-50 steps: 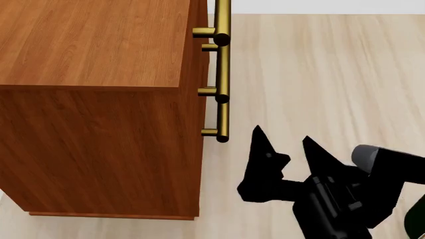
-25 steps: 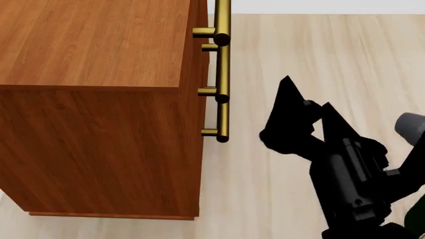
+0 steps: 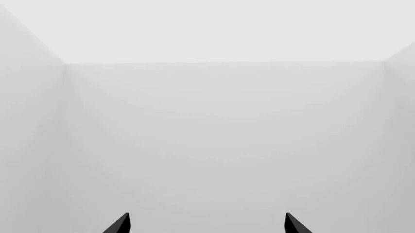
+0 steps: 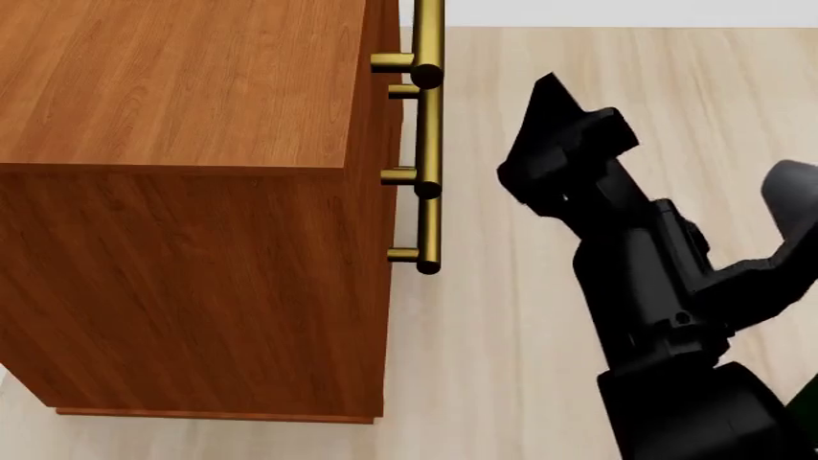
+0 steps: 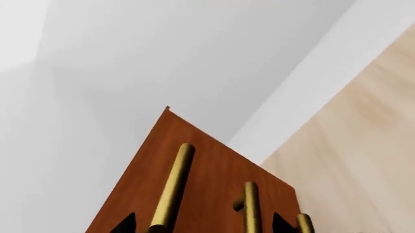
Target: Close the bottom drawer of the cabinet and open the top drawer.
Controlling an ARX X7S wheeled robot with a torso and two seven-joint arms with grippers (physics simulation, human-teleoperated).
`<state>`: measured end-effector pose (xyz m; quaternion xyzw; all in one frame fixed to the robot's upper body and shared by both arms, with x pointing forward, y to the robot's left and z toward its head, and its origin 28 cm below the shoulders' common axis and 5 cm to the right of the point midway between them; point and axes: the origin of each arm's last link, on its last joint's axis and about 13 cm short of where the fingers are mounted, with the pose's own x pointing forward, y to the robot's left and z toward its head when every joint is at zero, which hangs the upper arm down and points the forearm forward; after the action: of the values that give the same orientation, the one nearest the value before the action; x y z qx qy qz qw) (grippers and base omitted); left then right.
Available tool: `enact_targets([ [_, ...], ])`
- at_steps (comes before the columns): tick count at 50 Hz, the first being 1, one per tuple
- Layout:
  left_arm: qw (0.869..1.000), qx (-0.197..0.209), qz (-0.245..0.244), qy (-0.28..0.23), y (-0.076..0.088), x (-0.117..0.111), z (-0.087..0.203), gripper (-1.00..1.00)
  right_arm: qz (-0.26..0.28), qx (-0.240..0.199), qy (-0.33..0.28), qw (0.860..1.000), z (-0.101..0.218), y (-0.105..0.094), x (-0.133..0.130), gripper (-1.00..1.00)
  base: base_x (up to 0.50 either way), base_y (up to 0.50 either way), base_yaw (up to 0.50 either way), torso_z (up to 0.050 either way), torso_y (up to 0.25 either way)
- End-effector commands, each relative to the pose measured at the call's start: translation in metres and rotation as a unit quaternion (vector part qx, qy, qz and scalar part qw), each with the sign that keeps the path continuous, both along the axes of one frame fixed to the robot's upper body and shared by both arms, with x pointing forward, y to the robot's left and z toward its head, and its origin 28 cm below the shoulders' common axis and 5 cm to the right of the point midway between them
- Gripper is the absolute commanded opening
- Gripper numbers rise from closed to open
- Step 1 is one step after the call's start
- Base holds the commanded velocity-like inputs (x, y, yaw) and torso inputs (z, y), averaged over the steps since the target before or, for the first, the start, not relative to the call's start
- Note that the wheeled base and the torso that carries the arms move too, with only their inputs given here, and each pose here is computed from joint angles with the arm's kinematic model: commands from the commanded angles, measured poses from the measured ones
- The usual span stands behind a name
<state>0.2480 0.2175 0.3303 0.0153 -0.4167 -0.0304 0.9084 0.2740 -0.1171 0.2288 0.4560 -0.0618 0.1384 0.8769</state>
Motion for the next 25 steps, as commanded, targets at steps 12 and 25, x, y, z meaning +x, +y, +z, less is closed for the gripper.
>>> enact_targets([
  [12,1.0,0.0,0.002,-0.001,0.002,0.0,0.0,1.0,0.031,0.056,0.014,0.998,0.01,0.017,0.016,1.0,0.0,0.0,0.0,0.0,0.0],
  [25,1.0,0.0,0.004,0.0,0.003,0.0,0.0,1.0,0.057,0.07,0.019,0.996,0.014,0.028,0.025,1.0,0.0,0.0,0.0,0.0,0.0],
])
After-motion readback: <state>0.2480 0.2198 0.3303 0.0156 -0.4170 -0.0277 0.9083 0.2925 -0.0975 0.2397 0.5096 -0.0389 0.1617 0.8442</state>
